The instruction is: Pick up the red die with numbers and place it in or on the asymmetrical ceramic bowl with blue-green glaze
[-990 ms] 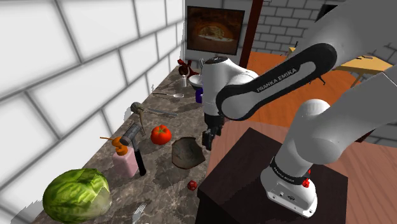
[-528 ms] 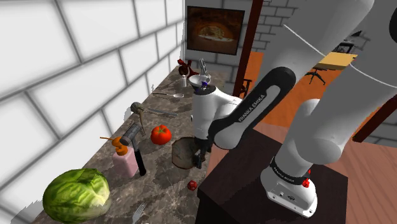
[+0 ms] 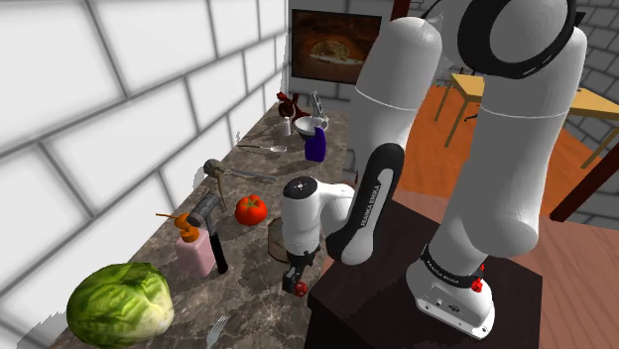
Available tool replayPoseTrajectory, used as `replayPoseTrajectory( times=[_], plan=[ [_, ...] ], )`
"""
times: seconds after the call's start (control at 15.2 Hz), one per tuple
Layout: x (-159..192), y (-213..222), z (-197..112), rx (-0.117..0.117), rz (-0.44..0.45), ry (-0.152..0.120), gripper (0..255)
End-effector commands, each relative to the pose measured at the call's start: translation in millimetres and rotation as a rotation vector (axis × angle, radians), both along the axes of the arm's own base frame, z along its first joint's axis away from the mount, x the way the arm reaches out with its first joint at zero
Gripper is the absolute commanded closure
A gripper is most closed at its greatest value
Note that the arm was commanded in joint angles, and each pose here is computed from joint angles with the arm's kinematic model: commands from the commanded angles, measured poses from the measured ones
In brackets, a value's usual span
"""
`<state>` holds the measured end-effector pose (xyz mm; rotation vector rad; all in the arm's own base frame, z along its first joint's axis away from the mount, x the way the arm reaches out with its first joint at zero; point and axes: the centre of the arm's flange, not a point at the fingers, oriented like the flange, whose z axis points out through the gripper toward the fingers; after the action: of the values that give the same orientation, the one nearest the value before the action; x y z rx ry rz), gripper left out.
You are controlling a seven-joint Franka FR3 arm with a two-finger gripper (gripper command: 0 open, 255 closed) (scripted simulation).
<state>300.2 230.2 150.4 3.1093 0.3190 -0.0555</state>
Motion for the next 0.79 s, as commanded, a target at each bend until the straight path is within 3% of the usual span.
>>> replayPoseTrajectory(
  times=[0.0,0.4,0.73],
  plan=[
    [-1,8,-17,0.001,0.005,-0.004,0],
    [-2,8,-49,0.001,0.005,-0.004,0],
    [-2,8,-52,0.001,0.005,-0.004,0]
  ],
)
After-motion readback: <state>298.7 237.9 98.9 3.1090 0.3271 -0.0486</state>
